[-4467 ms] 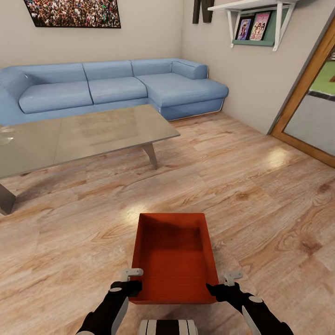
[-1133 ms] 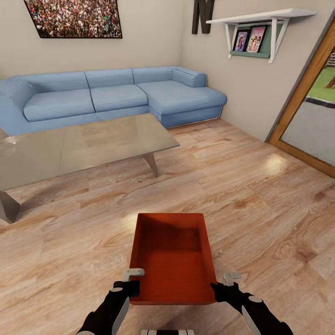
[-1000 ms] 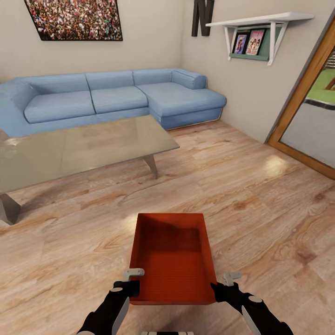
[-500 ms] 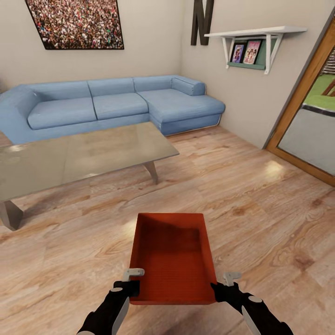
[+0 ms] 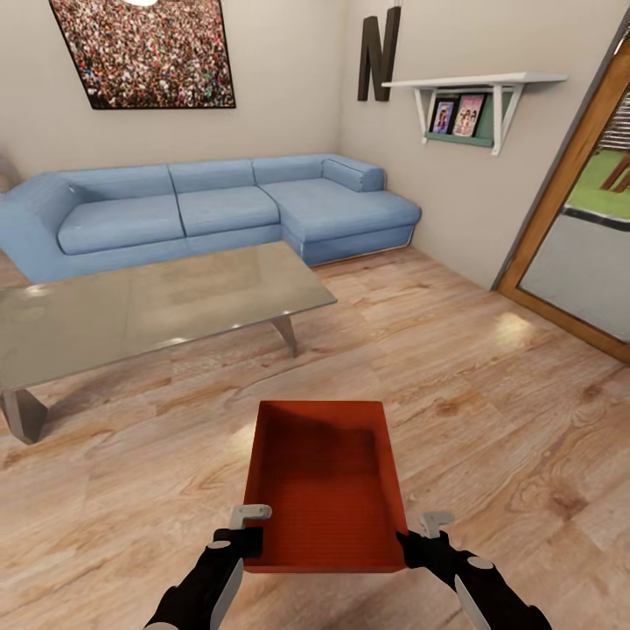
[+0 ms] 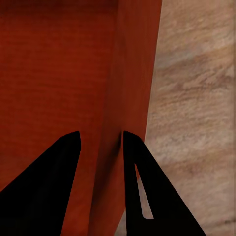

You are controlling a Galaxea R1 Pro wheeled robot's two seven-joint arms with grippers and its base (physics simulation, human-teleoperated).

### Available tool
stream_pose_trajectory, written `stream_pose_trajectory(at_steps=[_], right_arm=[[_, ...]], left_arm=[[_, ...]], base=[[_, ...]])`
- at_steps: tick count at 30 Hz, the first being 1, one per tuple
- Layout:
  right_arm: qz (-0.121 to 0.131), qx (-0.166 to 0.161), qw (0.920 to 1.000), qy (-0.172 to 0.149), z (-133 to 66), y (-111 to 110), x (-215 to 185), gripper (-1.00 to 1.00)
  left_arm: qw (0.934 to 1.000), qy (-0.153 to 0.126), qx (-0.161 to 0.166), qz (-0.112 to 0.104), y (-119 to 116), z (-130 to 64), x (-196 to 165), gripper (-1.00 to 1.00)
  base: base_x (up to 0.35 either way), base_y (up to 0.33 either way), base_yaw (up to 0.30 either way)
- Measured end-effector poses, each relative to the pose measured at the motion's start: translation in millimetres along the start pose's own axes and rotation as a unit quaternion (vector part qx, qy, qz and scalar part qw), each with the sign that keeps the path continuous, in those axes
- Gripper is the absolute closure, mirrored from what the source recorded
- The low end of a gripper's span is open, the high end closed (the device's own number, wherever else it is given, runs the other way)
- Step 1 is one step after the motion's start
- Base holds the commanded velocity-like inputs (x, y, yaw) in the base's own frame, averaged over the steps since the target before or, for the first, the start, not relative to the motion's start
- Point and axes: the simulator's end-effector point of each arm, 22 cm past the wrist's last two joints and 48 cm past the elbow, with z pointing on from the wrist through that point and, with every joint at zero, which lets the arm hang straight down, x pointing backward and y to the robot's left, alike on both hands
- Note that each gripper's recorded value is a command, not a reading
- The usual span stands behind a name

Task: Move the two storage containers from the living room to the garage. In the garage, place one container on the floor and stack the other container on top of it (either order is fine).

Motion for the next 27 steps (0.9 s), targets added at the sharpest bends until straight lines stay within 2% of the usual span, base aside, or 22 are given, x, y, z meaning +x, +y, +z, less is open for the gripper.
stream_pose_trajectory(at_steps=[27], right_arm=[[-0.006,0.000,0.9998,-0.021,-48.9,12.8,-58.1,1.00]], left_arm=[[0.9998,-0.022,0.000,-0.001,-0.2,-56.6,-52.3,1.00]], base=[[0.000,0.000,0.000]])
